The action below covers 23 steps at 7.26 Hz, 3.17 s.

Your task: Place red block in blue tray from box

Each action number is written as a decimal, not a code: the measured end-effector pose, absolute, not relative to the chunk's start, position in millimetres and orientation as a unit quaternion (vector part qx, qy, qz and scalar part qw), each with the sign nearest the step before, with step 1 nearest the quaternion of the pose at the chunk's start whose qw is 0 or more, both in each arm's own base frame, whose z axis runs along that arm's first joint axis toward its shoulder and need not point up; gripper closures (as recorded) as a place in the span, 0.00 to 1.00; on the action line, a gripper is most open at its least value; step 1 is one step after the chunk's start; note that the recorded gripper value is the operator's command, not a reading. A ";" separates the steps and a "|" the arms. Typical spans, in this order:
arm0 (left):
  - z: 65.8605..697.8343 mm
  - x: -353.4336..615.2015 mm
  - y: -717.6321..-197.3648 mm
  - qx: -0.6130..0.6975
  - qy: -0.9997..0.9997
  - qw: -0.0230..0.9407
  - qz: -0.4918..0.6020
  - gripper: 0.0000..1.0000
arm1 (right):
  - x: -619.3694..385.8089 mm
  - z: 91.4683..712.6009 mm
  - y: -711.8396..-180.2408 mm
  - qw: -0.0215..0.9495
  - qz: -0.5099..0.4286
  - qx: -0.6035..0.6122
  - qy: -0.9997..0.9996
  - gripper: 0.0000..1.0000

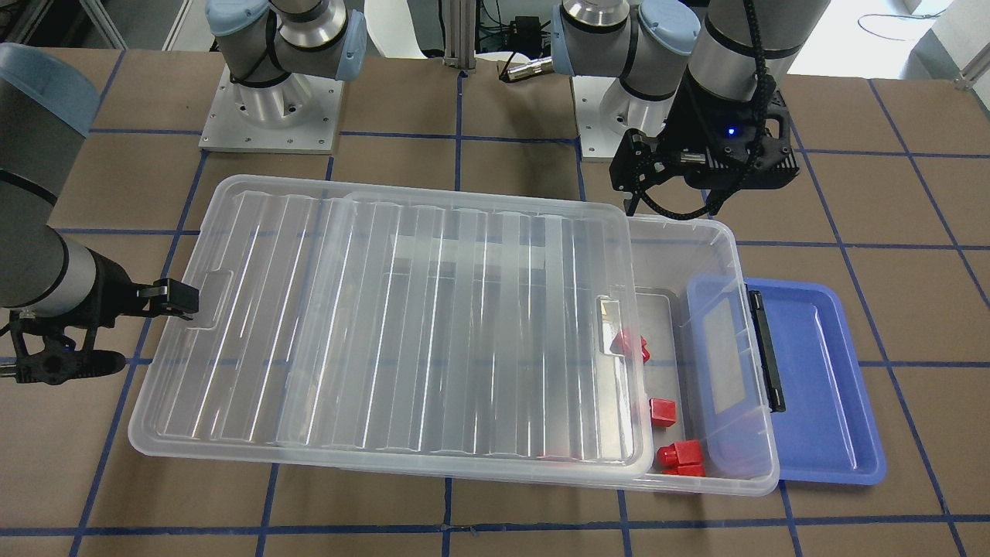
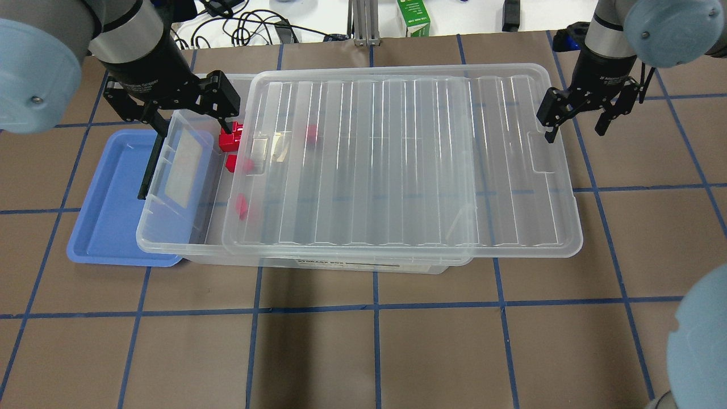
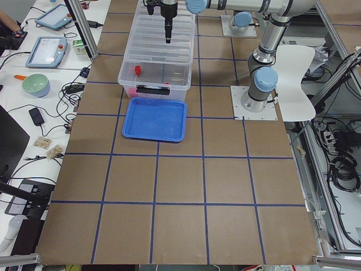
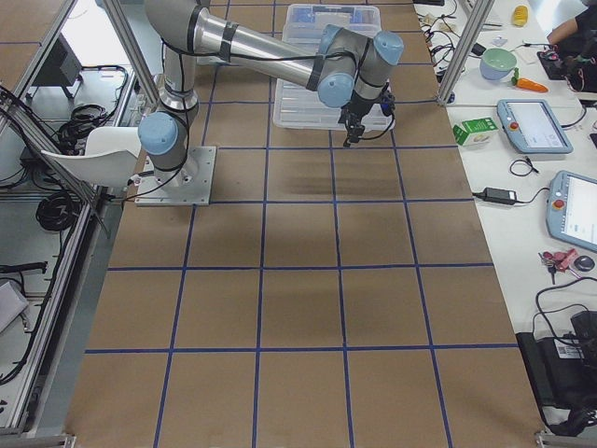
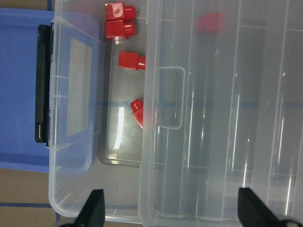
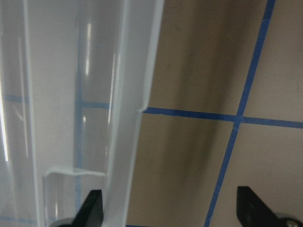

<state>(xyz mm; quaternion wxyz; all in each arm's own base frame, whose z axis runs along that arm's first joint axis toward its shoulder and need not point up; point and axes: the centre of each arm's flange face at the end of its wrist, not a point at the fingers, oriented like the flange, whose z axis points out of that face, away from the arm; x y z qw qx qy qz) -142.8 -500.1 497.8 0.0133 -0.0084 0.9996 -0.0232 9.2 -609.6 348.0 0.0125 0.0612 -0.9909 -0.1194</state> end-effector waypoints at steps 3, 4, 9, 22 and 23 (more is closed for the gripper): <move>491.3 -143.8 -502.5 -0.009 1.000 0.013 -0.018 0.00 | -17.2 348.4 -609.4 0.012 -0.121 0.076 -0.990 0.00; 485.6 -144.1 -503.8 -0.013 1.000 0.013 -0.014 0.00 | -25.1 348.5 -609.2 0.011 -0.121 0.080 -0.989 0.00; 443.9 -132.9 -536.8 -0.013 1.000 0.014 -0.018 0.00 | -37.1 349.6 -609.6 0.030 -0.117 0.101 -0.988 0.00; 235.2 -103.0 -536.3 -0.129 0.991 0.014 0.024 0.00 | -32.6 463.3 -576.9 0.075 -0.058 0.090 -0.991 0.00; 222.7 -103.2 -533.2 -0.135 0.990 0.014 0.026 0.00 | -33.3 463.6 -576.4 0.079 -0.060 0.087 -0.991 0.00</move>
